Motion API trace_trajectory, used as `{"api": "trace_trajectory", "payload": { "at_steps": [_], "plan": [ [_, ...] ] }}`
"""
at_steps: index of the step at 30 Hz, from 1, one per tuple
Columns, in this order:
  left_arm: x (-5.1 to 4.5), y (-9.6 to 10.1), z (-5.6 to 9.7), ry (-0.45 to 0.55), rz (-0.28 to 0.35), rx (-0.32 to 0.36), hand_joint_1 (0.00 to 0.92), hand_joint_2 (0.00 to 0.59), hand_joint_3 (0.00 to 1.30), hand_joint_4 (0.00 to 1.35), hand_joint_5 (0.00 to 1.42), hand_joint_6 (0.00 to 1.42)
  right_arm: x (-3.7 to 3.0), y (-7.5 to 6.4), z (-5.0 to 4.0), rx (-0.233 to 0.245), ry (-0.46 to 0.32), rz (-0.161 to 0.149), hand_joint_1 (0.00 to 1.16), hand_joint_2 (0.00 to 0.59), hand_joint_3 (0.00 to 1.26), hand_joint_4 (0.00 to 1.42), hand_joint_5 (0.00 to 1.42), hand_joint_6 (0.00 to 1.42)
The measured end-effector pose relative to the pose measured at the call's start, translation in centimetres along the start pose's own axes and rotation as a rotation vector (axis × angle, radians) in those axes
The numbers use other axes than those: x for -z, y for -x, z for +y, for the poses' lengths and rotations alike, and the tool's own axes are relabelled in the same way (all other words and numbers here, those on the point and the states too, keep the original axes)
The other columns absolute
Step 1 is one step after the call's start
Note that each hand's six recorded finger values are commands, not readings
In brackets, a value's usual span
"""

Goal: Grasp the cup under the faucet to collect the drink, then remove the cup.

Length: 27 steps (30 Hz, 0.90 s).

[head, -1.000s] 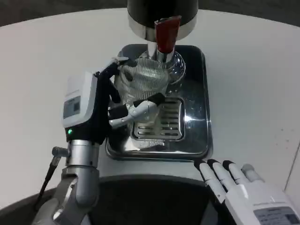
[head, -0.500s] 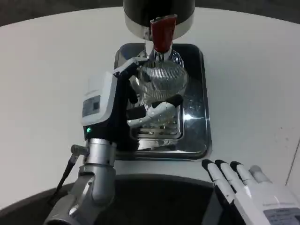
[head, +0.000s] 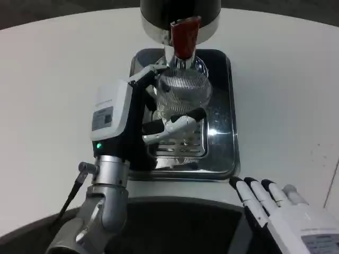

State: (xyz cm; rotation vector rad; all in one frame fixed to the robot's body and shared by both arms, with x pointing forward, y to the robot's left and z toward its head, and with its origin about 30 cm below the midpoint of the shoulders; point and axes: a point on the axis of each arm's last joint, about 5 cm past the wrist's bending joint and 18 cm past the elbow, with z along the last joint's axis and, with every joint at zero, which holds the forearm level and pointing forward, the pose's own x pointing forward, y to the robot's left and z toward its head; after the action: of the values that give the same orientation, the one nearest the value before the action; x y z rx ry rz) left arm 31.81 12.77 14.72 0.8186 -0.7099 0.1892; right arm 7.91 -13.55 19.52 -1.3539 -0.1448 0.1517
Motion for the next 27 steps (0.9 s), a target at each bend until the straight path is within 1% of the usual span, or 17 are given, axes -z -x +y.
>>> {"api": "trace_trajectory", "payload": {
  "at_steps": [1, 4, 6, 8, 15, 21, 27],
  "plan": [
    [0.02, 0.0, 0.0, -0.001, 0.0, 0.001, 0.274, 0.042, 0.38, 0.36, 0.68, 1.1, 0.0, 0.0, 0.02, 0.0, -0.001, 0.001, 0.76, 0.295, 0.0, 0.0, 0.0, 0.0],
    [0.16, 0.0, 0.2, -0.005, 0.0, -0.001, 0.225, 0.015, 0.29, 0.25, 0.57, 0.93, 0.02, 0.1, 0.07, 0.001, -0.003, 0.004, 0.76, 0.295, 0.0, 0.0, 0.0, 0.0],
    [0.3, 0.0, 0.3, -0.006, -0.001, -0.001, 0.188, 0.001, 0.26, 0.21, 0.51, 0.85, 0.02, 0.1, 0.11, 0.0, -0.005, 0.005, 0.76, 0.295, 0.0, 0.0, 0.0, 0.0],
    [0.41, -0.1, 0.5, -0.006, 0.0, -0.002, 0.162, 0.0, 0.24, 0.19, 0.48, 0.82, 0.03, 0.1, 0.13, 0.001, -0.007, 0.005, 0.76, 0.295, 0.0, 0.0, 0.0, 0.0],
    [0.48, -0.1, 0.7, 0.013, -0.002, 0.004, 0.145, 0.0, 0.24, 0.18, 0.48, 0.8, 0.05, 0.2, 0.21, 0.011, -0.023, 0.003, 0.76, 0.295, 0.0, 0.0, 0.0, 0.0],
    [0.49, 0.0, 0.7, 0.018, -0.004, 0.006, 0.133, 0.0, 0.27, 0.23, 0.52, 0.81, 0.09, 0.2, 0.25, 0.012, -0.024, 0.005, 0.76, 0.295, 0.0, 0.0, 0.0, 0.0],
    [0.89, 0.6, 1.5, 0.022, -0.015, 0.004, 0.127, 0.0, 0.31, 0.3, 0.55, 0.81, 0.15, 0.2, 0.29, 0.012, -0.022, 0.007, 0.76, 0.295, 0.0, 0.0, 0.0, 0.0]
  ]
}}
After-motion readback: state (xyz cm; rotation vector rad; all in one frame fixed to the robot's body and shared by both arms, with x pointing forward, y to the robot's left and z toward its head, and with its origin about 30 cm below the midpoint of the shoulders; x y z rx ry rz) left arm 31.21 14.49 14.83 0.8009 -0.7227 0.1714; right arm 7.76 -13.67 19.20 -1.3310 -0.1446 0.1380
